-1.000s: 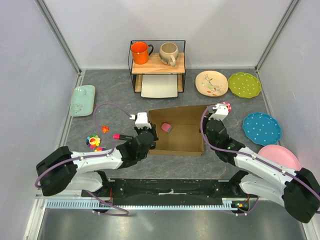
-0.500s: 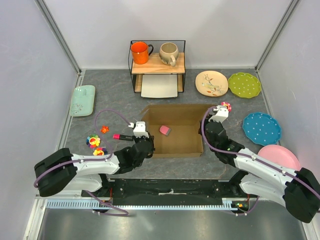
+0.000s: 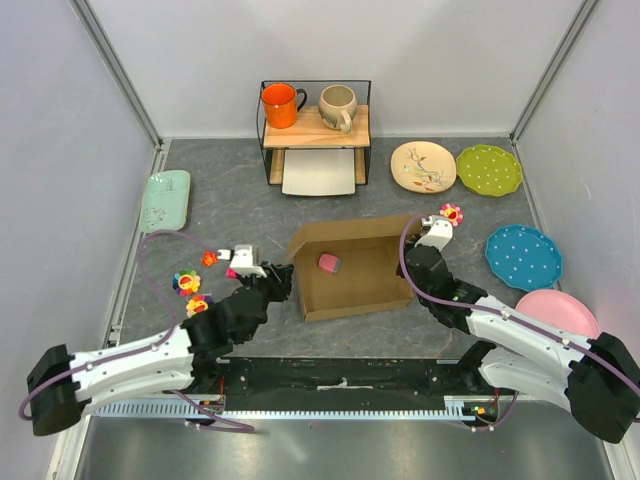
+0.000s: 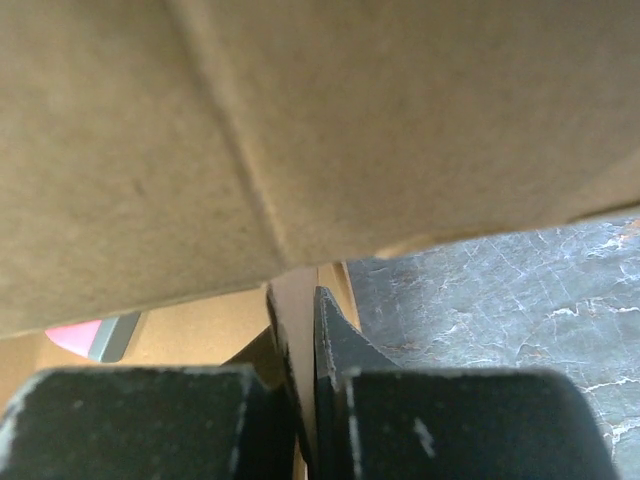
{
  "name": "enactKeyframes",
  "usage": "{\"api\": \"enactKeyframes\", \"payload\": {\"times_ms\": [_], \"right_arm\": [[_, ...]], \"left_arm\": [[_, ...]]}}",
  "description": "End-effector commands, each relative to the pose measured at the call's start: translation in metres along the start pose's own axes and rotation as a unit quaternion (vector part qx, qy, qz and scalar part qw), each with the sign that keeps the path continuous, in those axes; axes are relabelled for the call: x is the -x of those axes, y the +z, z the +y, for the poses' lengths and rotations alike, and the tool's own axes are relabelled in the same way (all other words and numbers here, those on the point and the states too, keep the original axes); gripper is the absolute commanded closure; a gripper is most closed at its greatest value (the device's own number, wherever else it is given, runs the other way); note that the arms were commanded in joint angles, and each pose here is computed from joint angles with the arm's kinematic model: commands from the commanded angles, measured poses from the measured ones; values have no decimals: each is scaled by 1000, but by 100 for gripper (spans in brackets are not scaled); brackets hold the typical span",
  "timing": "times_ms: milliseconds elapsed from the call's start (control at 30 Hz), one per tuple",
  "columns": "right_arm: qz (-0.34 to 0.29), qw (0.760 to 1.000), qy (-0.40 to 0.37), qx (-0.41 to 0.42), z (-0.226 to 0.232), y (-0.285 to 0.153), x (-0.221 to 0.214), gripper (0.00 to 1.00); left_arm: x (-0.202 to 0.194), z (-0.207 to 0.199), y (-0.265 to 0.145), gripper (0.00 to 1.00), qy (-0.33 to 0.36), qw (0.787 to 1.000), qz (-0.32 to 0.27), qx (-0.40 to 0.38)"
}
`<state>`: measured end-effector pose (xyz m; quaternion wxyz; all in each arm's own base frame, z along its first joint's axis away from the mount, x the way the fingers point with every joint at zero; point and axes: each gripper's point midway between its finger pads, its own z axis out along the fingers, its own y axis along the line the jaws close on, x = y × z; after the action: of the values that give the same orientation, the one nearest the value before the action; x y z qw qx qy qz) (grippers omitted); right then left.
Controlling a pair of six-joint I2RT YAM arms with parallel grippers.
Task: Fold the paper box
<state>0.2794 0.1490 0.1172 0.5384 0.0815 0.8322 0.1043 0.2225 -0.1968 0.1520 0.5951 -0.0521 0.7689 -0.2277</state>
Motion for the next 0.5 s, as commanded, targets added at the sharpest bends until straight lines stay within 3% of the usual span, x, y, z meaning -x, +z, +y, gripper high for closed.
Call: {"api": "enactKeyframes", "payload": {"times_ms": [0,267,467], "right_arm": [[87,995,-49,-26,-22,-8,-45,94],[81,995,-48,-19,-15,-7,-37,93],[78,995,-55,-17,-12,-9,-30,93]], "left_arm": [[15,24,-14,57,39,999,-28,19],[20,20,-24,50,55,997,-44,-32],[30,-3,-23,31,134,986,-58,-86]]}}
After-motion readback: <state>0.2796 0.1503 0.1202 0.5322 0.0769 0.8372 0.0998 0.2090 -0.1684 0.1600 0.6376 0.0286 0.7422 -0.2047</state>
